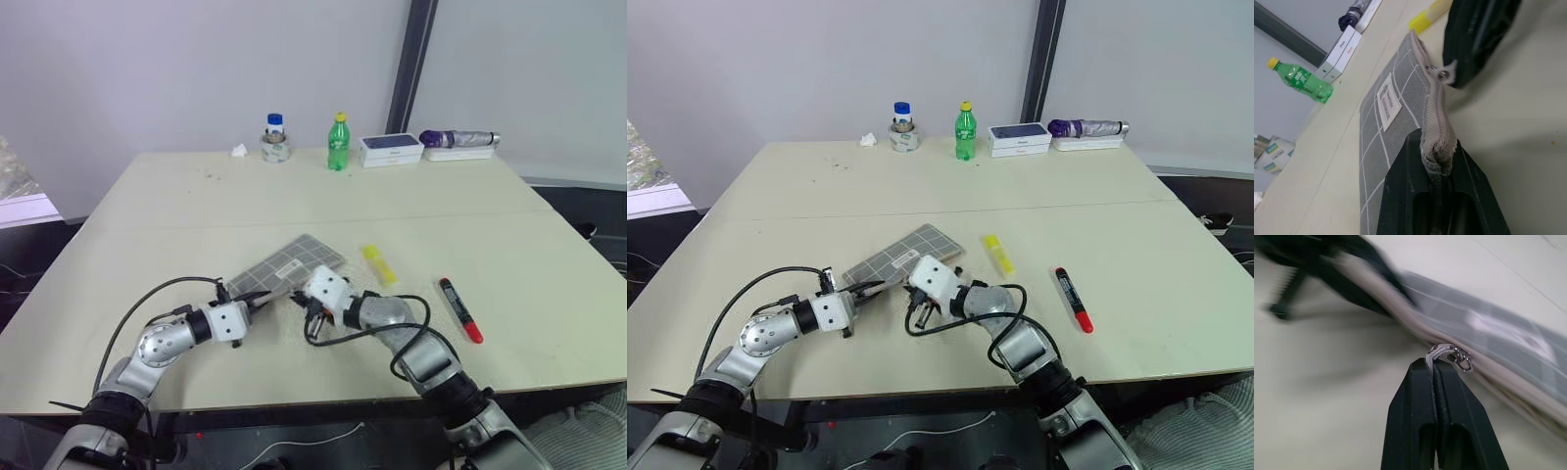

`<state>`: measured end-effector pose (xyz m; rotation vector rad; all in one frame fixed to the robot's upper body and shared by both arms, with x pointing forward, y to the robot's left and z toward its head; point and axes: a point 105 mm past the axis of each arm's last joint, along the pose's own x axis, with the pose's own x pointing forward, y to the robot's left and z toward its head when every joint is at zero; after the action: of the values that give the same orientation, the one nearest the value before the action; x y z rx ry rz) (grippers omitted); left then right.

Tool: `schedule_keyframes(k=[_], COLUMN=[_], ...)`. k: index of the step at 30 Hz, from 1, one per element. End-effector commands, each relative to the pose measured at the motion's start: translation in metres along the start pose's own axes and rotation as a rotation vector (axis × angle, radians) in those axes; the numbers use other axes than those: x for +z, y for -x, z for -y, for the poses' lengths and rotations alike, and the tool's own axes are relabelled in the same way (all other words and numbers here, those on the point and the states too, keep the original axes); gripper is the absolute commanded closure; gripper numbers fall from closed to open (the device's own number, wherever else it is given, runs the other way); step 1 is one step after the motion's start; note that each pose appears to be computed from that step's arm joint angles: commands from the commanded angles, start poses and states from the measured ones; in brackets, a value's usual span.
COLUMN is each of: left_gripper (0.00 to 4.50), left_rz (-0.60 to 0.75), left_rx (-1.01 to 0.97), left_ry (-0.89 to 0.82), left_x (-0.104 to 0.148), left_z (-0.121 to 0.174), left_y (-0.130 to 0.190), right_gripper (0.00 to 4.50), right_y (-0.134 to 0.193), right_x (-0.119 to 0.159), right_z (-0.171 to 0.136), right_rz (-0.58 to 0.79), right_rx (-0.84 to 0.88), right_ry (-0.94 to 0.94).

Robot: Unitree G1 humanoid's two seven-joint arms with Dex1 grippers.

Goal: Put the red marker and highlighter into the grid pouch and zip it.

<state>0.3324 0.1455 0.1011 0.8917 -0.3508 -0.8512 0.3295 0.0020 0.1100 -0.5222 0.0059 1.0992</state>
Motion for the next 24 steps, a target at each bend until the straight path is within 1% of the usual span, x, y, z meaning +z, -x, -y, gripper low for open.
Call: schedule_keyframes(k=[1, 5, 8, 10, 14, 17, 18, 20, 23, 24], left_gripper=[4.5, 4.5, 4.5, 4.5, 4.5, 4.5, 4.5, 4.5, 4.5, 4.5], left_rz=[0.022, 0.026, 0.026, 0.026, 0.026, 0.02, 0.018, 0.012, 0.008, 0.007], left_rx=[-0.001, -0.002, 0.004, 0.007, 0.029, 0.039, 0.044, 0.062, 0.091, 0.097], left_ry=[-0.011, -0.014, -0.014, -0.011, -0.009, -0.018, -0.025, -0.045, -0.082, -0.092], left_x=[0.007, 0.009, 0.009, 0.01, 0.011, 0.01, 0.01, 0.01, 0.011, 0.011], left_z=[0.0, 0.001, 0.0, -0.001, -0.003, -0.004, -0.004, -0.006, -0.011, -0.013], left_y=[-0.007, -0.011, -0.011, -0.012, -0.011, -0.01, -0.009, -0.006, -0.003, -0.001], right_gripper=[4.46, 4.46, 4.46, 4.46, 4.46, 3.62, 3.18, 2.12, 0.59, 0.01], right_y=[-0.005, -0.011, -0.013, -0.011, 0.003, 0.019, 0.024, 0.039, 0.069, 0.078], right_x=[0.035, 0.047, 0.049, 0.046, 0.028, 0.016, 0.011, 0.003, -0.009, -0.01], right_z=[-0.01, -0.018, -0.024, -0.019, 0.002, 0.01, 0.011, 0.012, 0.023, 0.028], right_rz=[0.124, 0.177, 0.188, 0.185, 0.128, 0.1, 0.084, 0.062, 0.032, 0.035], right_rx=[0.098, 0.175, 0.237, 0.238, 0.204, 0.177, 0.174, 0.158, 0.059, 0.018], right_ry=[0.123, 0.212, 0.266, 0.278, 0.285, 0.265, 0.268, 0.261, 0.228, 0.198])
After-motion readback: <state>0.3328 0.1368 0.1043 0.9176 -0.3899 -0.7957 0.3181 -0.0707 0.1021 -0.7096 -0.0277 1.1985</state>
